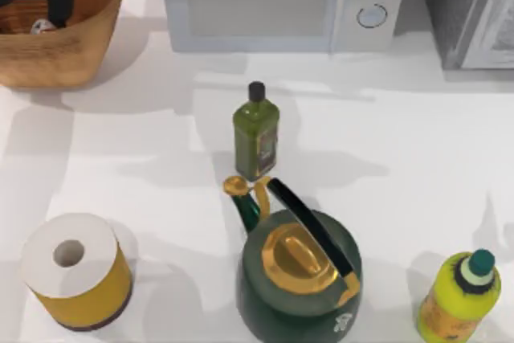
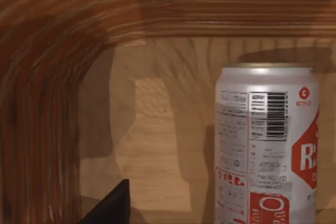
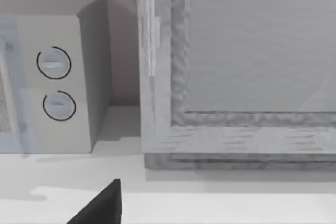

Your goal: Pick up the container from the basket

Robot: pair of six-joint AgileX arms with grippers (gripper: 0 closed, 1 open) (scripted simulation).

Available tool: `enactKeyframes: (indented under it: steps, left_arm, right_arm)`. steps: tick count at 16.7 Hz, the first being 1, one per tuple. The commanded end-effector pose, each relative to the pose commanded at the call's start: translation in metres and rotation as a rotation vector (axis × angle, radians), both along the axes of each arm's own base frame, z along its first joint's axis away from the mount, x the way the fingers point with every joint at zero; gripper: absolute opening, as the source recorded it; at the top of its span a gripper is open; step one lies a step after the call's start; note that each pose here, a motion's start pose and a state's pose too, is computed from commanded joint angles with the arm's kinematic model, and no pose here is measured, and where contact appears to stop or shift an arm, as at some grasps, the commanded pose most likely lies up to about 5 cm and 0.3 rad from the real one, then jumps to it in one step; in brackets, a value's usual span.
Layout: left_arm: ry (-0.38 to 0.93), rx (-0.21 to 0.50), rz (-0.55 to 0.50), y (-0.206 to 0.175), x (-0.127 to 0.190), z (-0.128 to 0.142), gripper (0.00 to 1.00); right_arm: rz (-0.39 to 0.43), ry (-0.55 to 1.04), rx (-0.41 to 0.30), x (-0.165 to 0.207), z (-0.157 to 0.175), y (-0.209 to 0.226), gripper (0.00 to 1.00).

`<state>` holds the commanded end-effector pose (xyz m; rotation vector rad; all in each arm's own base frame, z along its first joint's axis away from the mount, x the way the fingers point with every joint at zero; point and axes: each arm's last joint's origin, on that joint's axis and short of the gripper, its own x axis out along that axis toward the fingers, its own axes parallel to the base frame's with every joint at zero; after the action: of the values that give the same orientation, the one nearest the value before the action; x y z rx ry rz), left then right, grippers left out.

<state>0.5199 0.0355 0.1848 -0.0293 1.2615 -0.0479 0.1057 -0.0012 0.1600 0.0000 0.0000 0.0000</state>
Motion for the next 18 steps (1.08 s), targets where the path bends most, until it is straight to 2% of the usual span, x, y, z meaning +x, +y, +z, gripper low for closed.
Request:
enactKeyframes:
  steps: [7, 12, 18]
  left_arm:
    - [0.005, -0.002, 0.0, -0.004, 0.016, -0.051, 1.0]
    - [0.005, -0.002, 0.0, -0.004, 0.017, -0.056, 1.0]
    - [0.005, -0.002, 0.0, -0.004, 0.017, -0.056, 0.55]
  right_arm:
    - [0.0, 0.0, 0.0, 0.0, 0.0, 0.0, 1.0]
    - [0.0, 0.0, 0.0, 0.0, 0.0, 0.0, 1.0]
    - [0.0, 0.0, 0.0, 0.0, 0.0, 0.0, 1.0]
